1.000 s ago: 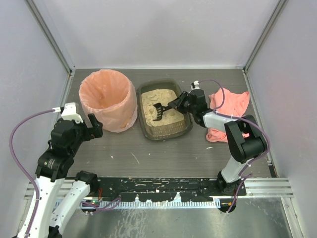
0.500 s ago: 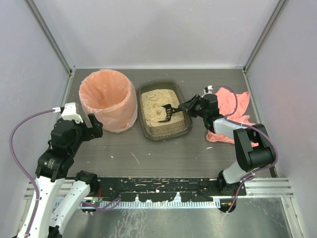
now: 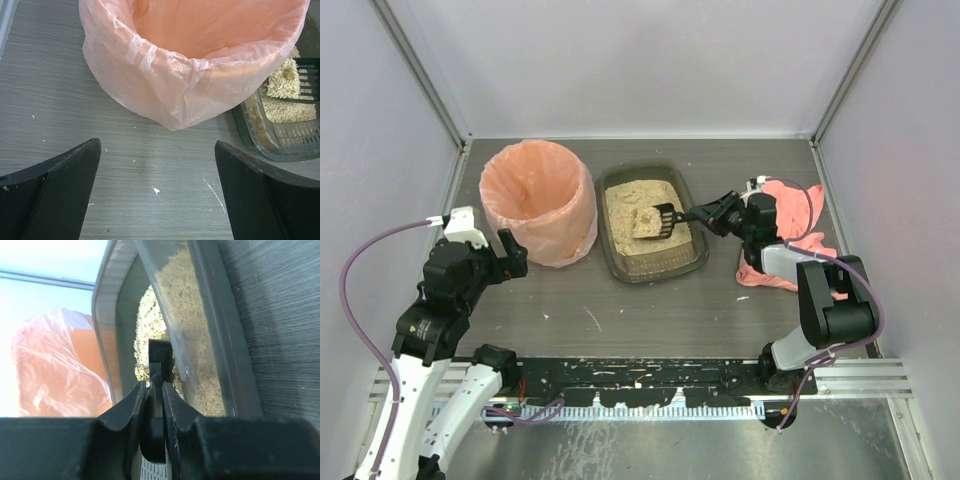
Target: Clean the litter box
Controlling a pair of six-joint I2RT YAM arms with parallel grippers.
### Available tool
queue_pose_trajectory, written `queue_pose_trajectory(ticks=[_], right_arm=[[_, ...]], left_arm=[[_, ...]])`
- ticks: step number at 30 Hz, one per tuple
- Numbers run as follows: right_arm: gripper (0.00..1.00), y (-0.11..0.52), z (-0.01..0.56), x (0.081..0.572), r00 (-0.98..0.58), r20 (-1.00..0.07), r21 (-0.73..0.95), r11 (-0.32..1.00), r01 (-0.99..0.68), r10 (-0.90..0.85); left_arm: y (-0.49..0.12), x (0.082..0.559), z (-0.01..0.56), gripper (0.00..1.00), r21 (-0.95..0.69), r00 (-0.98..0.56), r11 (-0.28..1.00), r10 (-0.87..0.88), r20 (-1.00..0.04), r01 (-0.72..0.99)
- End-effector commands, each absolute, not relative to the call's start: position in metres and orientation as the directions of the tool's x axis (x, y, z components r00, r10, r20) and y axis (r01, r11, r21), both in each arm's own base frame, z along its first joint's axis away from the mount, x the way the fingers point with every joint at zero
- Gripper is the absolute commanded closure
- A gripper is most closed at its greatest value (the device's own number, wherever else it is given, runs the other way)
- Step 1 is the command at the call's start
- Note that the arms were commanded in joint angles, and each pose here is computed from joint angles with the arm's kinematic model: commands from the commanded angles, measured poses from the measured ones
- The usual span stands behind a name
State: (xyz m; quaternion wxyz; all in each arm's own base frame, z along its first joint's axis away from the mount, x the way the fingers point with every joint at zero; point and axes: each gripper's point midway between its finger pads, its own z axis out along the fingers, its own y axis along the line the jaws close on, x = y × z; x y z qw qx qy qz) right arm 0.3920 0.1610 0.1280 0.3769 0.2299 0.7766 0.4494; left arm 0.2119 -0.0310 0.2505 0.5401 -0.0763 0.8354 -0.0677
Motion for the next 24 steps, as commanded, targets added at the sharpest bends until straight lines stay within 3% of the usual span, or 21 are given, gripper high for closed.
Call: queue_pose_trajectory(ticks=[1, 10, 16, 24], right_arm=[[0.99, 0.161, 0.192, 0.396, -0.568, -0.402, 0.910, 0.385, -0.157, 0.718], [0.99, 0.147, 0.197, 0.398, -0.609, -0.308, 0.950, 0.275, -0.151, 0.731], [0.99, 0.145, 0.194, 0.391, -0.657, -0.189, 0.982, 0.137, -0.131, 0.730], [0.99, 0.149, 0.199, 0.388, -0.676, -0.167, 0.985, 0.085, -0.153, 0.718]], left_arm=[[-0.033, 0.217, 0.261, 0.02, -0.210, -0.371, 0.977, -0.211, -0.904, -0.043], [-0.033, 0.217, 0.262, 0.02, -0.211, -0.370, 0.977, -0.212, -0.905, -0.042], [-0.032, 0.216, 0.262, 0.02, -0.210, -0.367, 0.977, -0.212, -0.906, -0.045], [-0.033, 0.217, 0.261, 0.02, -0.211, -0.370, 0.977, -0.211, -0.905, -0.041]])
